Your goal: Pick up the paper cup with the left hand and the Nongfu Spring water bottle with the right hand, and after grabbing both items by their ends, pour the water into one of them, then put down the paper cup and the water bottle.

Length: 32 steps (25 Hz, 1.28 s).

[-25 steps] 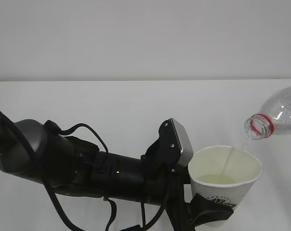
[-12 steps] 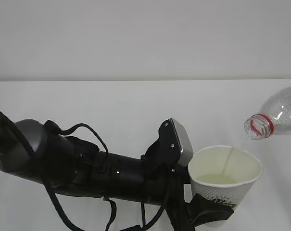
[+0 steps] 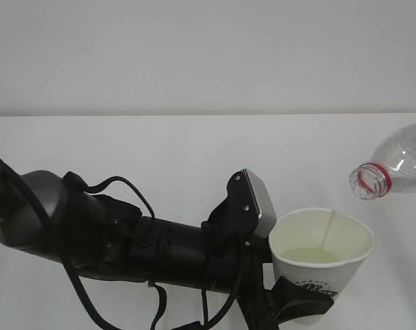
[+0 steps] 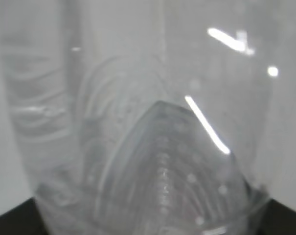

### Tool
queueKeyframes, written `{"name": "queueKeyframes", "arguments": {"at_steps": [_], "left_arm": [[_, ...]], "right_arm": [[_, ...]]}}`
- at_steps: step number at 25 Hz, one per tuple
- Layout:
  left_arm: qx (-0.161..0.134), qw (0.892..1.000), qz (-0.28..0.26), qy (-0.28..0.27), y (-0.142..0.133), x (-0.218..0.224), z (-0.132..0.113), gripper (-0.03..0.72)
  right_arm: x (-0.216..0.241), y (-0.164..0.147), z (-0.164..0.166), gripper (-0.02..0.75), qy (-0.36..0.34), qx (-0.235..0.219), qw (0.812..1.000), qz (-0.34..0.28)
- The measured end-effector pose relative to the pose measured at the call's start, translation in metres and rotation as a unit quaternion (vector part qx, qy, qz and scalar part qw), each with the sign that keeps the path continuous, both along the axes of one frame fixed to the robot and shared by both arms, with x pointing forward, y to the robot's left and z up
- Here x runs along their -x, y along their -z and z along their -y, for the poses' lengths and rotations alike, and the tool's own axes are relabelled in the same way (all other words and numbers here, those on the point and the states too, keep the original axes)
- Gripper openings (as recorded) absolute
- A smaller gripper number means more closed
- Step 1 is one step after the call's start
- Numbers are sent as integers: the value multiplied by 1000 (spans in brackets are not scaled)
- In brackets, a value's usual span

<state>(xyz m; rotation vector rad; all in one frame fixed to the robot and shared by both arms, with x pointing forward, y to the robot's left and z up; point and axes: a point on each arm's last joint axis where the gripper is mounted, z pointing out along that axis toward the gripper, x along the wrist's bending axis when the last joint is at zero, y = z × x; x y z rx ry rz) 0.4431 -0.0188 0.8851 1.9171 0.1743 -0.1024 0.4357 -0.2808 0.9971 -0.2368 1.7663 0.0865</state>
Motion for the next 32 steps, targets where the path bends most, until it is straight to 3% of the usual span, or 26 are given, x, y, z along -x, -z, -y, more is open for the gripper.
{"name": "queueKeyframes", "arguments": {"at_steps": [32], "left_arm": [[0,1000,0,0,0,0,0,499]], "right_arm": [[0,0,0,468,0,2,1000,0]]}}
